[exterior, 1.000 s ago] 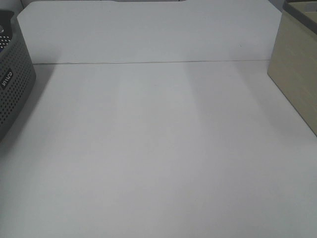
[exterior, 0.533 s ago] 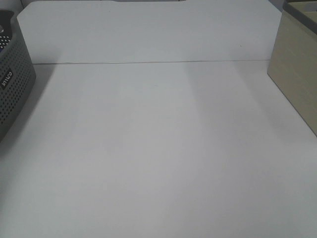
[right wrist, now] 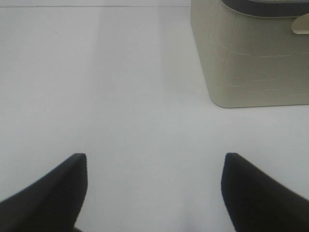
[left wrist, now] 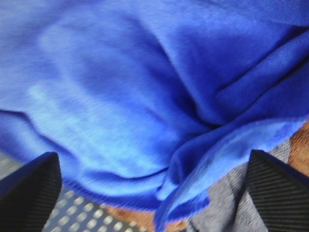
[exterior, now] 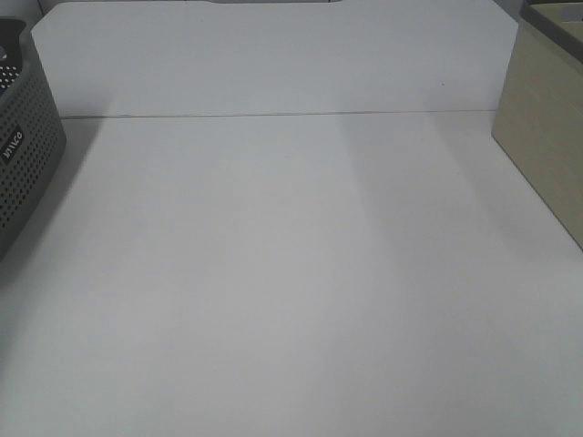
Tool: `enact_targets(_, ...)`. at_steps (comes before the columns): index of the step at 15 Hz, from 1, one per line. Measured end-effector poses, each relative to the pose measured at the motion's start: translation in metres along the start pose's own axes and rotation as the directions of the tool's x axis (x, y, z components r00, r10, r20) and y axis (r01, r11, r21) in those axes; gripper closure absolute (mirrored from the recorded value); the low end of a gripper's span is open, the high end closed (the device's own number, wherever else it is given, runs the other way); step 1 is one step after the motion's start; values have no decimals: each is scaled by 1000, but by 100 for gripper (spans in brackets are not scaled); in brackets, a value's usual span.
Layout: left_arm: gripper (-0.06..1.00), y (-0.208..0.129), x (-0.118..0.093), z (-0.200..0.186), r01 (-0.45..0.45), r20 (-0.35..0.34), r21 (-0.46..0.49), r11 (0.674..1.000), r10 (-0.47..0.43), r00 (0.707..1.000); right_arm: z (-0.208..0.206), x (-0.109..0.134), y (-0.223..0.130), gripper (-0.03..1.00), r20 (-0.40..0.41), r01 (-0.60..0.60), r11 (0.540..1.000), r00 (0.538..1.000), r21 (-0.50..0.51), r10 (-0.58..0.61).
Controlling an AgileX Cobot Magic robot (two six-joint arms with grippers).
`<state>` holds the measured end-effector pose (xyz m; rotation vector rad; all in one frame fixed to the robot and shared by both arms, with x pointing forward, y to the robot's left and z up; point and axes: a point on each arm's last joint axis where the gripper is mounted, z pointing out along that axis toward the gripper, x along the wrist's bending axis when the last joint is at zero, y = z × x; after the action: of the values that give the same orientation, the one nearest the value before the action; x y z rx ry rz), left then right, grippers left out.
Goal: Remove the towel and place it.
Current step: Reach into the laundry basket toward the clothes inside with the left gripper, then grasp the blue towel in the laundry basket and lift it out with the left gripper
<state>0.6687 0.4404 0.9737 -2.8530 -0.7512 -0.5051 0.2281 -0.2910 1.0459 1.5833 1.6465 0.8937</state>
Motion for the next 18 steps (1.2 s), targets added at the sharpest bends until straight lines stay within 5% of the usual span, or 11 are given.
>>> enact_targets(4, 9, -1, -8, 12, -24, 82, 23, 999, 22, 996, 0, 0, 0, 22, 0, 0, 1000, 1000, 0, 0)
enact_targets(10, 65, -3, -8, 13, -19, 87, 50, 999, 15, 996, 0, 0, 0, 22, -1, 0, 1000, 1000, 0, 0)
enact_targets(15, 70, -6, -7, 13, 44, 71, 86, 995, -50, 996, 0, 0, 0, 22, -1, 0, 1000, 1000, 0, 0)
enact_targets(18, 92, -7, -7, 13, 34, 66, 102, 994, -41, 997, 0, 0, 0, 22, -1, 0, 1000, 1000, 0, 0)
